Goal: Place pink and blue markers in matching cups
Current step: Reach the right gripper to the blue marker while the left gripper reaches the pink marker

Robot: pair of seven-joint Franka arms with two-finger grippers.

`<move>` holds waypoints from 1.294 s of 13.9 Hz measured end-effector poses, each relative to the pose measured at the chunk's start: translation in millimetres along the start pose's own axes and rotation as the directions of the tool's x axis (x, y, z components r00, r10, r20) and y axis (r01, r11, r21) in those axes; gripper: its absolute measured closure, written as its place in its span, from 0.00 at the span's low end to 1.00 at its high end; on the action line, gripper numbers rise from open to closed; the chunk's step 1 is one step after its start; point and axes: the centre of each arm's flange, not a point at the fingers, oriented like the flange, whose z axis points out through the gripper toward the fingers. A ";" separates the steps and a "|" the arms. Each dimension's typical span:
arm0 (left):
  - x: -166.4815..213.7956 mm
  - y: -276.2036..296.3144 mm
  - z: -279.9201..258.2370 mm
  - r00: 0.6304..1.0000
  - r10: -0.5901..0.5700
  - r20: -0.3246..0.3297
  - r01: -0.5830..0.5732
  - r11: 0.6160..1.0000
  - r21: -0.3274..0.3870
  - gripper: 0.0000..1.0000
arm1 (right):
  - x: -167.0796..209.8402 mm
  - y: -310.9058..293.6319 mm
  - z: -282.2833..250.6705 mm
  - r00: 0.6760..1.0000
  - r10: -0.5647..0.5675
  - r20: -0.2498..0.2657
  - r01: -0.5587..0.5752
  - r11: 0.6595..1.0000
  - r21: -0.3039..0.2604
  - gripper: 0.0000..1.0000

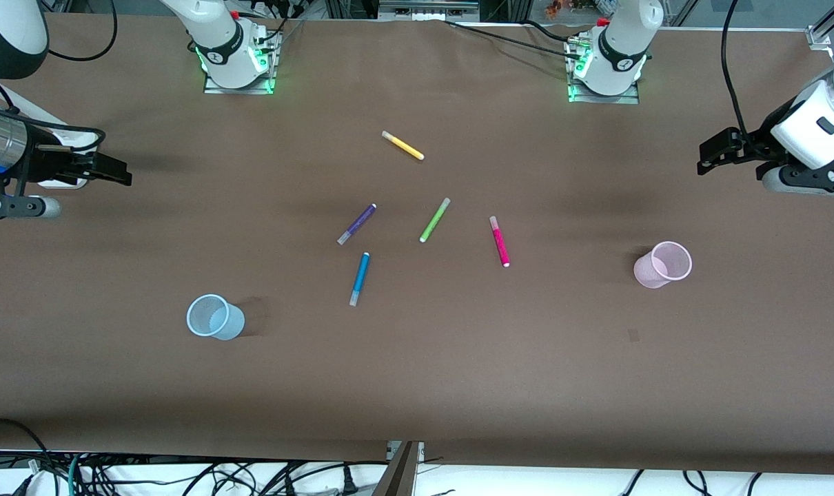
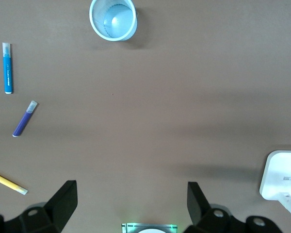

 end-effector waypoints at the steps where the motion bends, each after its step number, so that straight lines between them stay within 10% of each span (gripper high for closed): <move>1: 6.2 4.1 12.0 1.000 0.008 0.025 -0.008 1.000 -0.004 0.00 | 1.4 -6.2 1.5 1.000 -0.002 -0.002 0.002 1.000 -0.002 0.00; 8: 61.8 94.8 139.2 0.982 0.070 0.175 -0.071 0.997 -0.004 0.00 | 37.6 -107.9 58.2 0.999 0.022 -0.026 -0.023 1.000 -0.021 0.00; 18: 50.2 241.7 312.0 0.990 -0.089 0.114 0.085 0.996 0.036 0.00 | 88.8 -222.8 198.1 0.980 0.178 -0.083 -0.180 0.984 -0.007 0.00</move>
